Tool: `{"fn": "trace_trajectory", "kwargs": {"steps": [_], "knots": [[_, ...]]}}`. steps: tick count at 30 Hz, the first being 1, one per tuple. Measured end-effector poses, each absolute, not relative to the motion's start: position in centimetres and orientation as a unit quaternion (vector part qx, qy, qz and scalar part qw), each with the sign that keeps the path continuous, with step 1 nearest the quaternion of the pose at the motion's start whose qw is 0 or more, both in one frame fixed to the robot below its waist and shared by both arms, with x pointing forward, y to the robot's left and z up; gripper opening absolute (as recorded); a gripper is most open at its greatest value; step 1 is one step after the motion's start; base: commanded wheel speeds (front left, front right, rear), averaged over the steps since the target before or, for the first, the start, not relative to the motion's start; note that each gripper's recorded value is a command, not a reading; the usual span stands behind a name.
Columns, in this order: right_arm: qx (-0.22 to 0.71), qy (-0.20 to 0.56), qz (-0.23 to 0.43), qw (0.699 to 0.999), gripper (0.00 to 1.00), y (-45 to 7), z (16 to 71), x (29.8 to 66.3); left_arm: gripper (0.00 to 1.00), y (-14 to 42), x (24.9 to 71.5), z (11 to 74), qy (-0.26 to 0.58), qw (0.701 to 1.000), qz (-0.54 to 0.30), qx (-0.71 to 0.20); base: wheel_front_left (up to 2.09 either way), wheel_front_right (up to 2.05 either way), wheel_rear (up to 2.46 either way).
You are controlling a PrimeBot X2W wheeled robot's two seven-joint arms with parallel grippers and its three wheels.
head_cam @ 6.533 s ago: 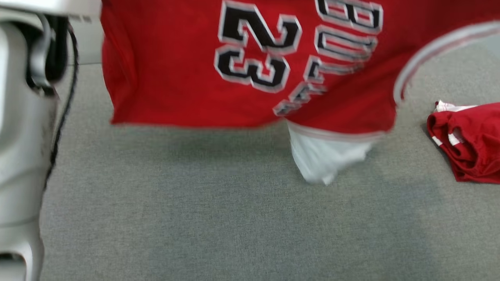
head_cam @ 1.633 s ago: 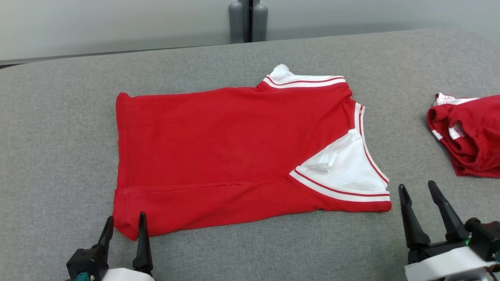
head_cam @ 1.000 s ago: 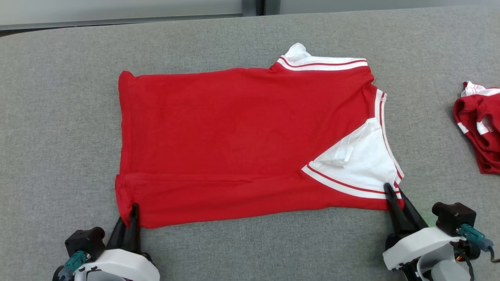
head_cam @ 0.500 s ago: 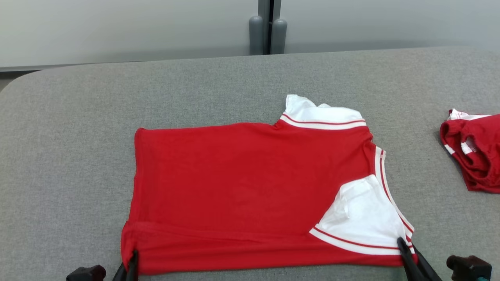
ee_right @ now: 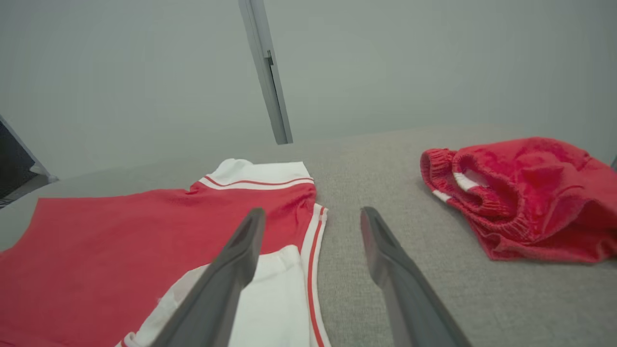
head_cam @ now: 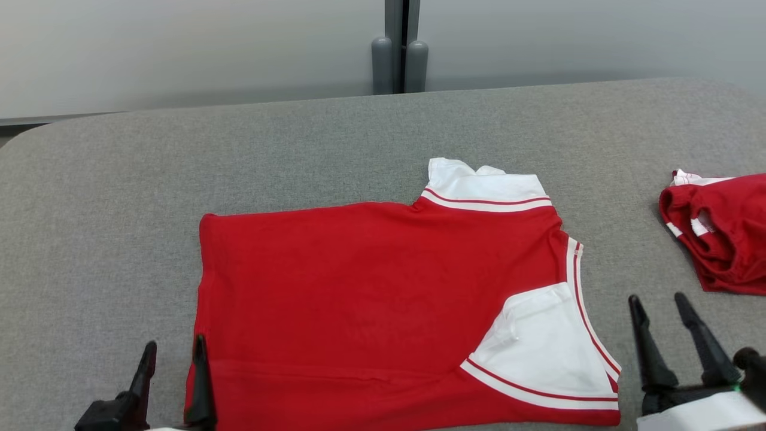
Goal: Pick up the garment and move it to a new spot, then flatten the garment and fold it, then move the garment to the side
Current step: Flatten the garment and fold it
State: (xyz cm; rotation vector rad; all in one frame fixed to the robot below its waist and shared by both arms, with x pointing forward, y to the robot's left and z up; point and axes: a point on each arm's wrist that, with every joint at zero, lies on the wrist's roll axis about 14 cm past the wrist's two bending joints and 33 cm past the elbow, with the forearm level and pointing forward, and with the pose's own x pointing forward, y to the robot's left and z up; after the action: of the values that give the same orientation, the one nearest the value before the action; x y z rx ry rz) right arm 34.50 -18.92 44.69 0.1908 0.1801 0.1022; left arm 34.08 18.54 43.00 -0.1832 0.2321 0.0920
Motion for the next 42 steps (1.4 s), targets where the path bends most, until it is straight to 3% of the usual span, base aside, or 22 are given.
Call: {"fn": "trace_trajectory", "kwargs": {"steps": [6, 20, 31, 39, 40, 41, 42], "knots": [[0.068, 0.019, 0.052, 0.996, 1.00, -19.9, 49.9, 35.8, 1.00, 17.5, 36.1, 47.8, 0.035, 0.997, 0.020, -0.065, 0.00, 0.00, 0.00], [0.071, 0.023, 0.045, 0.996, 1.00, -20.2, 50.3, 36.0, 1.00, 15.8, 37.5, 48.4, 0.043, 0.997, -0.004, -0.065, 0.00, 0.00, 0.00], [0.085, 0.048, 0.050, 0.994, 1.00, -19.5, 48.0, 38.7, 1.00, 15.6, 47.3, 43.4, 0.145, 0.985, -0.033, -0.093, 0.00, 0.00, 0.00], [0.093, 0.071, 0.022, 0.993, 1.00, -21.0, 45.6, 39.1, 1.00, 16.6, 49.4, 36.4, 0.251, 0.963, -0.017, -0.102, 0.00, 0.00, 0.00], [0.094, 0.074, 0.020, 0.993, 1.00, -21.2, 45.4, 39.2, 0.82, 16.5, 49.5, 36.0, 0.259, 0.960, -0.019, -0.103, 0.00, 0.00, 0.00], [0.094, 0.077, 0.018, 0.992, 1.00, -21.3, 45.2, 39.1, 0.38, 16.4, 49.7, 35.7, 0.264, 0.959, -0.021, -0.103, 0.00, 0.00, 0.00], [0.093, 0.080, 0.017, 0.992, 1.00, -21.5, 45.0, 39.1, 0.38, 16.4, 50.0, 35.7, 0.263, 0.959, -0.022, -0.102, 0.00, 0.00, 0.00]]}}
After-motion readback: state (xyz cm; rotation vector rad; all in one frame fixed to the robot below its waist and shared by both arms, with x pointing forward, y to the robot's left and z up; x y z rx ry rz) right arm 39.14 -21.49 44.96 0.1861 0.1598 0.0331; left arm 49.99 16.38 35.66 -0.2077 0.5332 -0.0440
